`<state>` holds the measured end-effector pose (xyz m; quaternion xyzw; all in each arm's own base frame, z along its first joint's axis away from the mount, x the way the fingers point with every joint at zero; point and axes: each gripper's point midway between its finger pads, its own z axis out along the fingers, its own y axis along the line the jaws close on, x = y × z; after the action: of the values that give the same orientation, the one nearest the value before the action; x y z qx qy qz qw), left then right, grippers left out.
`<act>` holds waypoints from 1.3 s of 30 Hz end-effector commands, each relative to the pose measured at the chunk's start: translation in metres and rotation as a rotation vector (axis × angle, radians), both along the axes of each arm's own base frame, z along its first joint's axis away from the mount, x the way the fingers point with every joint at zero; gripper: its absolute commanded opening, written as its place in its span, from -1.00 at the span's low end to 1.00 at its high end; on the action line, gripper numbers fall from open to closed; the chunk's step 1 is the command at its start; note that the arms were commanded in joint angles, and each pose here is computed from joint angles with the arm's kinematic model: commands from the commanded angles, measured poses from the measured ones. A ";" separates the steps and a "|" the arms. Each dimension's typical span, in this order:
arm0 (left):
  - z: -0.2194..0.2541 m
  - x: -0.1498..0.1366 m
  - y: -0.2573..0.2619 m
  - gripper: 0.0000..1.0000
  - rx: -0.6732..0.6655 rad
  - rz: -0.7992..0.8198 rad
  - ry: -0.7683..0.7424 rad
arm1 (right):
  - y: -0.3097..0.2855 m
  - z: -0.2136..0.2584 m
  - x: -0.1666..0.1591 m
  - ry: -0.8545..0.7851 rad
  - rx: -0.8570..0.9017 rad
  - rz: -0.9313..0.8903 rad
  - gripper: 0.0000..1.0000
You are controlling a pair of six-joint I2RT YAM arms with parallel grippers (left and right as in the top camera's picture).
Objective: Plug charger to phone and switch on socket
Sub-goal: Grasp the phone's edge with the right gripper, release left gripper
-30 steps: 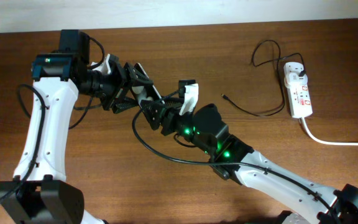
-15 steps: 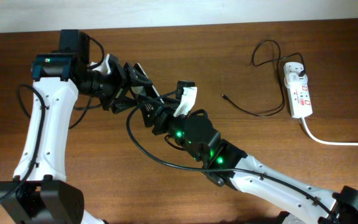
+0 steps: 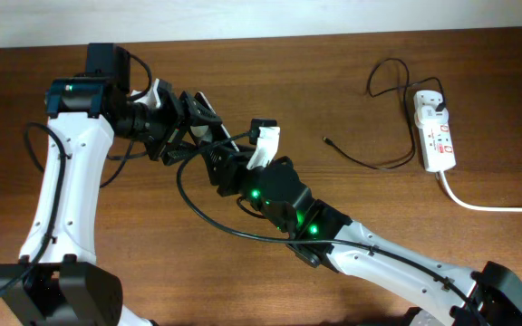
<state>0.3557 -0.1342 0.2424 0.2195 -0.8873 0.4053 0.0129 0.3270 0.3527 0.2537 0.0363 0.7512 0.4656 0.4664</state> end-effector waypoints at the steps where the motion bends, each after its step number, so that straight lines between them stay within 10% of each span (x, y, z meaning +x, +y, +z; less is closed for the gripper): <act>1: 0.003 -0.001 0.000 0.11 -0.015 -0.013 -0.016 | 0.005 0.006 -0.001 -0.009 0.006 0.014 -0.27; 16: 0.003 -0.001 0.000 0.20 -0.015 -0.012 -0.015 | 0.005 0.004 0.000 -0.003 -0.003 0.010 -0.78; 22: 0.005 0.001 0.002 0.99 -0.025 -0.006 -0.019 | 0.003 0.001 0.000 0.004 -0.011 0.005 -0.92; 30: 0.045 0.014 0.046 0.99 0.006 0.029 -0.236 | -0.011 -0.009 0.010 0.039 -0.045 -0.004 -0.92; 39: 0.117 -0.093 0.122 0.99 0.306 0.145 -0.506 | -0.040 -0.022 -0.003 0.206 -0.088 0.136 -0.92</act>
<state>0.2986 -0.0304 0.3270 0.2132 -0.8878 0.3689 -0.1741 0.3319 0.3225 0.2077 0.0230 0.8205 0.4359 0.3691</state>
